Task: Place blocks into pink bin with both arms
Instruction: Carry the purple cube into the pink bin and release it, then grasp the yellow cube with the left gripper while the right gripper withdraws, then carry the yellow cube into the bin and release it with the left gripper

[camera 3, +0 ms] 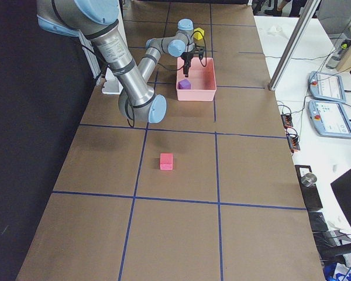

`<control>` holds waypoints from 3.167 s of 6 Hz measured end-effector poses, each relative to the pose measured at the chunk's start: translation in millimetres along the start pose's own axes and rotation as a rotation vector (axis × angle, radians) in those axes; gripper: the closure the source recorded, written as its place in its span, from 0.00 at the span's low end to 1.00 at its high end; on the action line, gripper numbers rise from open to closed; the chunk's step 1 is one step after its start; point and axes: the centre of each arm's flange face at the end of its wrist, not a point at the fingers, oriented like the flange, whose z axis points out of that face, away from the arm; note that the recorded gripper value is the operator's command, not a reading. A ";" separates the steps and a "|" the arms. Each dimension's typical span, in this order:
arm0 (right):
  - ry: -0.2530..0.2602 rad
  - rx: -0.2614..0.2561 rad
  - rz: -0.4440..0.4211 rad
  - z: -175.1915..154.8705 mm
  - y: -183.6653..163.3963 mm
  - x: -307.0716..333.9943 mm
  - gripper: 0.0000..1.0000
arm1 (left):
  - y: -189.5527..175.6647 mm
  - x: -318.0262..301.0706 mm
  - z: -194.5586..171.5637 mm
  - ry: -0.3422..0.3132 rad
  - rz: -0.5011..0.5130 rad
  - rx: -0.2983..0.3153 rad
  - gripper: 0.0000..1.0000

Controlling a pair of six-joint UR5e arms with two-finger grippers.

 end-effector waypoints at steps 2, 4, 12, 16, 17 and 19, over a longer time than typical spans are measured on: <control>-0.005 0.015 -0.085 -23.8 -33.5 49.7 0.00 | -28.6 62.5 69.5 0.073 0.164 -0.012 0.00; 0.003 0.015 -0.171 -42.6 -62.9 110.8 0.00 | -37.3 89.0 124.0 0.119 0.297 0.001 0.00; 0.021 0.009 -0.188 -41.8 -68.6 141.6 0.00 | -29.4 115.3 215.9 0.092 0.341 -0.116 0.64; 0.007 0.008 -0.208 -59.5 -90.8 161.0 0.00 | -76.4 170.7 182.7 0.128 0.234 -0.030 0.62; 0.016 0.004 -0.249 -64.6 -99.5 189.2 0.00 | -96.5 197.6 159.9 0.147 0.154 0.011 0.62; 0.056 -0.018 -0.372 -76.5 -108.3 287.3 0.00 | -147.0 267.0 102.6 0.178 -0.028 0.052 0.60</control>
